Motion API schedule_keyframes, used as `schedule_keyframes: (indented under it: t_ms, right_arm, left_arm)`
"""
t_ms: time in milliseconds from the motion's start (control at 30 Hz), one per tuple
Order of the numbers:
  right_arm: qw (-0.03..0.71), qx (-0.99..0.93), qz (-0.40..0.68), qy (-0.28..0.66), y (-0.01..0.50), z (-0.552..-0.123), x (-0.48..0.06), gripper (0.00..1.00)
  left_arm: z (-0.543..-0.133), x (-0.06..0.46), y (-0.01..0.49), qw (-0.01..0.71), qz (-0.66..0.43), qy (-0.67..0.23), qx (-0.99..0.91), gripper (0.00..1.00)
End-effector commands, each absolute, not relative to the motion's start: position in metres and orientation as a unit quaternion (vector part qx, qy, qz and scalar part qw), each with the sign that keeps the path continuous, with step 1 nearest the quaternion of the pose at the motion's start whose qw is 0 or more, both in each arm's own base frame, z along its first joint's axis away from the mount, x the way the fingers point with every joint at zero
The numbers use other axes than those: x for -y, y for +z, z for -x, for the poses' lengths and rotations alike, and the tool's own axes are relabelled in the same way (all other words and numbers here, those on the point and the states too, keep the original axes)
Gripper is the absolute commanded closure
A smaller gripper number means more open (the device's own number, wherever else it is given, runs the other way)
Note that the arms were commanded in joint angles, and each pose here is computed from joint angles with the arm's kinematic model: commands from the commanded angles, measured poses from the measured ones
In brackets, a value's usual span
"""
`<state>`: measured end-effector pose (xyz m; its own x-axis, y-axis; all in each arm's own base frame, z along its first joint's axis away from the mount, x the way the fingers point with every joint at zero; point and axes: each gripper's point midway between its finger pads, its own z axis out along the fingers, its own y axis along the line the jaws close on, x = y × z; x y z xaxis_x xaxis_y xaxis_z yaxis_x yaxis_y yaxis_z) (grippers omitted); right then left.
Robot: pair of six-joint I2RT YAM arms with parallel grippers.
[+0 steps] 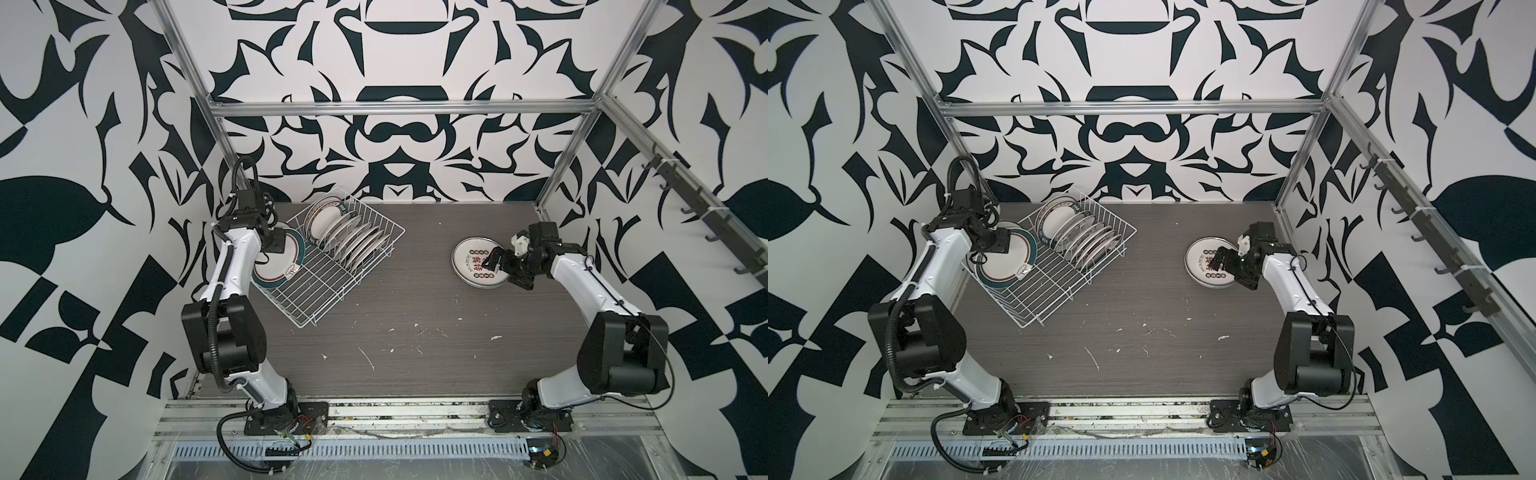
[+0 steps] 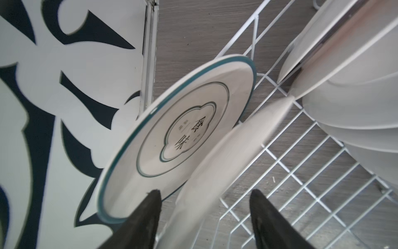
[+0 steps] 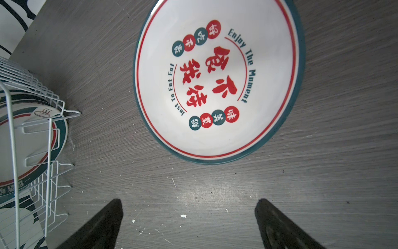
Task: Unload the plates from the dish rack
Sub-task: Pick up a plate from the dish rack.
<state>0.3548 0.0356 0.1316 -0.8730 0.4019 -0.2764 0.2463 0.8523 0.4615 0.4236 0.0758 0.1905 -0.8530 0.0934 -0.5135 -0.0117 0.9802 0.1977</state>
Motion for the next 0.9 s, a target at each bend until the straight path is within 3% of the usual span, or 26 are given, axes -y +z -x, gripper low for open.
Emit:
schedule_keyframes:
  t_ms: [0, 500, 867]
  right_arm:
    - [0.194, -0.943, -0.162, 0.218, 0.136, -0.358, -0.038, 0.00]
    - [0.200, -0.936, -0.150, 0.248, 0.145, -0.359, -0.048, 0.00]
    - [0.205, -0.933, -0.142, 0.261, 0.150, -0.359, -0.052, 0.00]
  left_arm:
    - [-0.421, -0.076, 0.185, 0.263, -0.019, 0.092, -0.960, 0.42]
    - [-0.413, -0.076, 0.169, 0.246, -0.003, 0.090, -0.965, 0.73]
    - [-0.407, -0.081, 0.161, 0.228, -0.003, 0.104, -0.968, 0.88]
